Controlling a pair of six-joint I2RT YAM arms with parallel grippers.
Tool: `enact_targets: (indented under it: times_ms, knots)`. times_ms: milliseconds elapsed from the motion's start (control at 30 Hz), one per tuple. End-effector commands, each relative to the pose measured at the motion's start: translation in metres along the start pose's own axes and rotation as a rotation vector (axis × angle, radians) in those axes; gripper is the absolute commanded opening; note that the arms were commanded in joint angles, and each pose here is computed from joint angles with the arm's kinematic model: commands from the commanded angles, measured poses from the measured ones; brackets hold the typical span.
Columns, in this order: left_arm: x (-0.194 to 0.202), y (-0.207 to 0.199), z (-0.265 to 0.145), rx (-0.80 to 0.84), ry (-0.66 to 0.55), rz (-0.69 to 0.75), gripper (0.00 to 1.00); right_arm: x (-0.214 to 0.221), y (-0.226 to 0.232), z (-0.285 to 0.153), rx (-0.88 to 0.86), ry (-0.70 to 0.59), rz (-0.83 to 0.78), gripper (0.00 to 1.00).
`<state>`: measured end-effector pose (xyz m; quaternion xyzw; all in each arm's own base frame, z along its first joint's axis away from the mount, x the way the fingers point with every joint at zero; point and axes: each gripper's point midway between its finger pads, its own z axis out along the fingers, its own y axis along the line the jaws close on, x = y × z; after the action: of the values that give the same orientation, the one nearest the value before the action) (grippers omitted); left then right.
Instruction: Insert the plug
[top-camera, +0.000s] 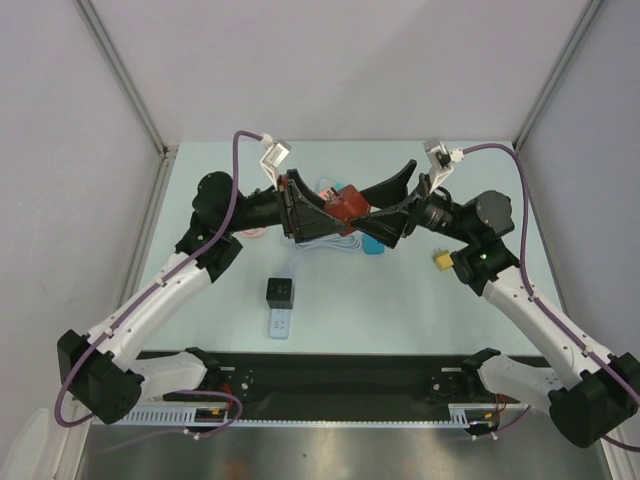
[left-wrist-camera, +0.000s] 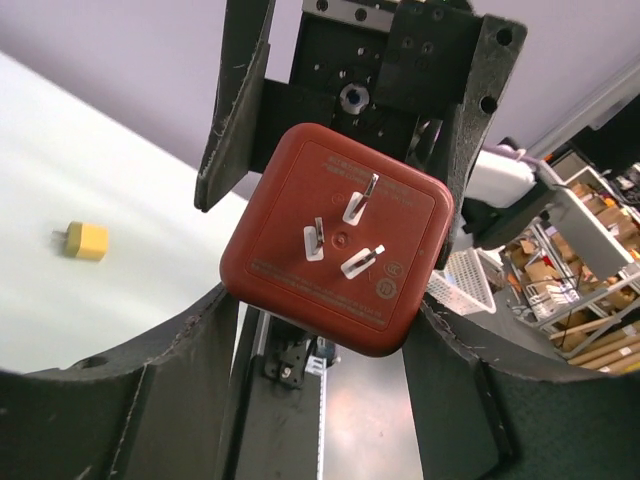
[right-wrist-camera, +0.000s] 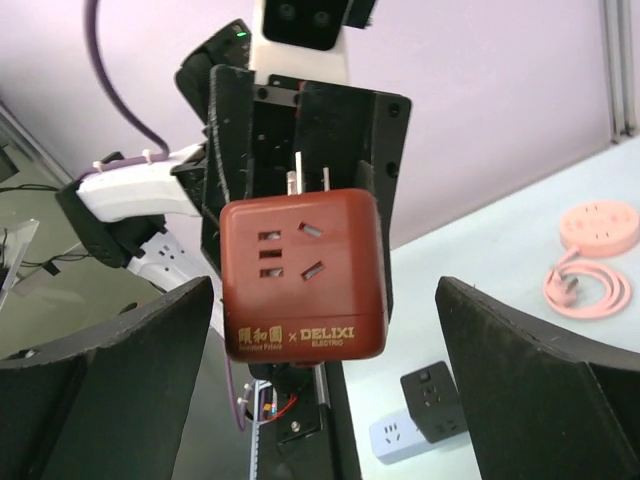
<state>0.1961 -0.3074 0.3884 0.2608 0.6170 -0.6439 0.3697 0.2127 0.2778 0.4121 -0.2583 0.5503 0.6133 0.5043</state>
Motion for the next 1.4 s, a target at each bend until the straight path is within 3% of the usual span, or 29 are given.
enact_targets:
  times_ms: [0, 300, 467, 600, 1100, 1233, 1300, 1367]
  knots:
    - [-0.029, -0.034, 0.002, 0.104, -0.054, 0.058, 0.0, -0.031, 0.026, -0.001, -0.081, -0.12, -0.094, 1.0]
    - [-0.045, -0.042, 0.005, 0.165, -0.138, -0.025, 0.0, -0.037, 0.023, -0.004, -0.036, -0.228, -0.194, 1.0]
    - [-0.051, -0.043, 0.007, 0.177, -0.17, -0.059, 0.0, -0.042, 0.027, 0.002, -0.068, -0.296, -0.196, 0.9]
    - [-0.053, -0.044, 0.007, 0.187, -0.196, -0.078, 0.0, -0.054, 0.032, 0.007, -0.072, -0.381, -0.226, 0.91]
    - [-0.056, -0.042, 0.005, 0.2, -0.24, -0.11, 0.0, -0.07, 0.033, 0.01, -0.026, -0.483, -0.26, 0.95]
    - [-0.058, -0.044, 0.006, 0.217, -0.251, -0.122, 0.0, -0.07, 0.03, 0.014, -0.022, -0.482, -0.265, 0.84]
    - [-0.059, -0.045, 0.005, 0.221, -0.255, -0.123, 0.0, -0.069, 0.028, 0.018, -0.025, -0.476, -0.261, 0.73]
    - [-0.058, -0.045, 0.006, 0.225, -0.256, -0.129, 0.0, -0.071, 0.029, 0.021, -0.032, -0.484, -0.262, 0.72]
